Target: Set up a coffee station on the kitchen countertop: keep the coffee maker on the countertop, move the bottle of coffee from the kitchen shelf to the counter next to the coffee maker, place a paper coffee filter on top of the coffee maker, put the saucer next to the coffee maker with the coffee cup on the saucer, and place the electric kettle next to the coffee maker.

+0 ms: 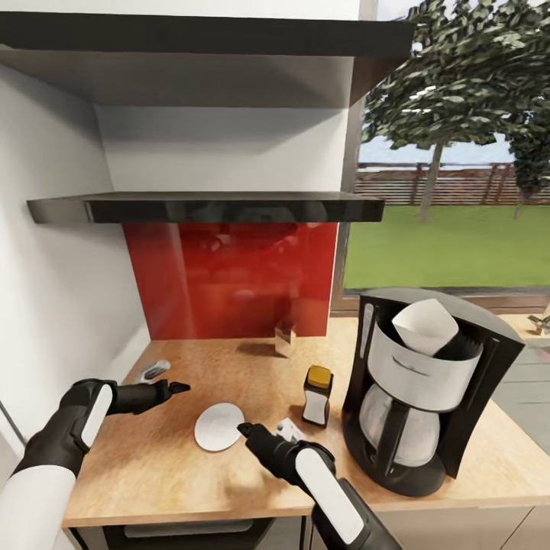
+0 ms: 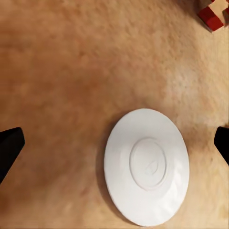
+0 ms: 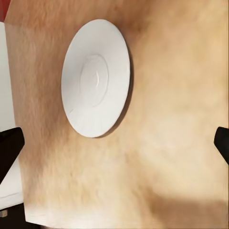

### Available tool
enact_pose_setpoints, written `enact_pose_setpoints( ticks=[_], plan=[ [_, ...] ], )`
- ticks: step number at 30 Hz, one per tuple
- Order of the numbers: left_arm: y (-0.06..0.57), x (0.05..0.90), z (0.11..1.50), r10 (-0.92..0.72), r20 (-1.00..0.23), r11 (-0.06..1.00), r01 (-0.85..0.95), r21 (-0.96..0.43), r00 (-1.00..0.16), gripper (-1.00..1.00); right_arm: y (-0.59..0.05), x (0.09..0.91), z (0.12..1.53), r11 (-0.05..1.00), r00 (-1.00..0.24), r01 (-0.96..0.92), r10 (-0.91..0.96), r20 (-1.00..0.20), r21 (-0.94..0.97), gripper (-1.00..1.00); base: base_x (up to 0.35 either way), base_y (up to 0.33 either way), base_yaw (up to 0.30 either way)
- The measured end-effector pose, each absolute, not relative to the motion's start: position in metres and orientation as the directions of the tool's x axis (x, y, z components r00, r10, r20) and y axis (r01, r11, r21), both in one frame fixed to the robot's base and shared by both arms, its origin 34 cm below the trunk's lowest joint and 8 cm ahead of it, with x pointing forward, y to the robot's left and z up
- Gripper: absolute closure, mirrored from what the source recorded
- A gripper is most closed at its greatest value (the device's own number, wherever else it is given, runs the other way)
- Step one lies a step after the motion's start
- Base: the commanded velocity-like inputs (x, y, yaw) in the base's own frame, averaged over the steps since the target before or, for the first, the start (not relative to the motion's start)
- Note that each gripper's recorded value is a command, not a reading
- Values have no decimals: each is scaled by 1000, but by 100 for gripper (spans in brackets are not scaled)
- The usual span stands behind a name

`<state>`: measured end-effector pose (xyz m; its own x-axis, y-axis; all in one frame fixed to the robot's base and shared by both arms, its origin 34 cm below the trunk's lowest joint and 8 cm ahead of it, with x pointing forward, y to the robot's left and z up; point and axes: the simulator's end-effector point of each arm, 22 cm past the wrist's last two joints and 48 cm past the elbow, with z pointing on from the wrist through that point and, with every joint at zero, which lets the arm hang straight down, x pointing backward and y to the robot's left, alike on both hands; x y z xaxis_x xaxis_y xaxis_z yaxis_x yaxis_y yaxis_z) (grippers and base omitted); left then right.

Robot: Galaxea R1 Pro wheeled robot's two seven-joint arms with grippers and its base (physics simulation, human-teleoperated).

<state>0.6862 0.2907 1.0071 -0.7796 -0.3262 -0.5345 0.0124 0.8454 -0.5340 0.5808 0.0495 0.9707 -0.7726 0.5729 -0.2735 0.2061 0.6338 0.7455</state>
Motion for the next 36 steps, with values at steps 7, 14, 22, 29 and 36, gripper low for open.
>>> enact_pose_setpoints(
  ticks=[7, 14, 22, 29, 36],
  plan=[
    [287, 685, 1003, -329, -525, 843, 6, -537, -785, -100, 49, 579, 965, 639, -776, 214, 570, -269, 738, -100, 146, 0, 0],
    [278, 685, 1001, -329, -518, 837, 11, -547, -790, -100, 47, 575, 954, 650, -782, 230, 566, -259, 725, -100, 158, 0, 0],
    [271, 674, 979, -341, -459, 819, -19, -574, -821, -100, 47, 574, 952, 651, -785, 231, 564, -257, 723, -100, 9, 0, 0],
    [270, 671, 976, -339, -445, 817, -24, -576, -829, -100, 63, 564, 956, 592, -802, 262, 573, -170, 762, -100, 0, 0, 0],
    [268, 671, 976, -341, -440, 813, -26, -581, -831, -100, 78, 555, 962, 563, -818, 264, 561, -127, 783, -100, 0, 0, 0]
  ],
)
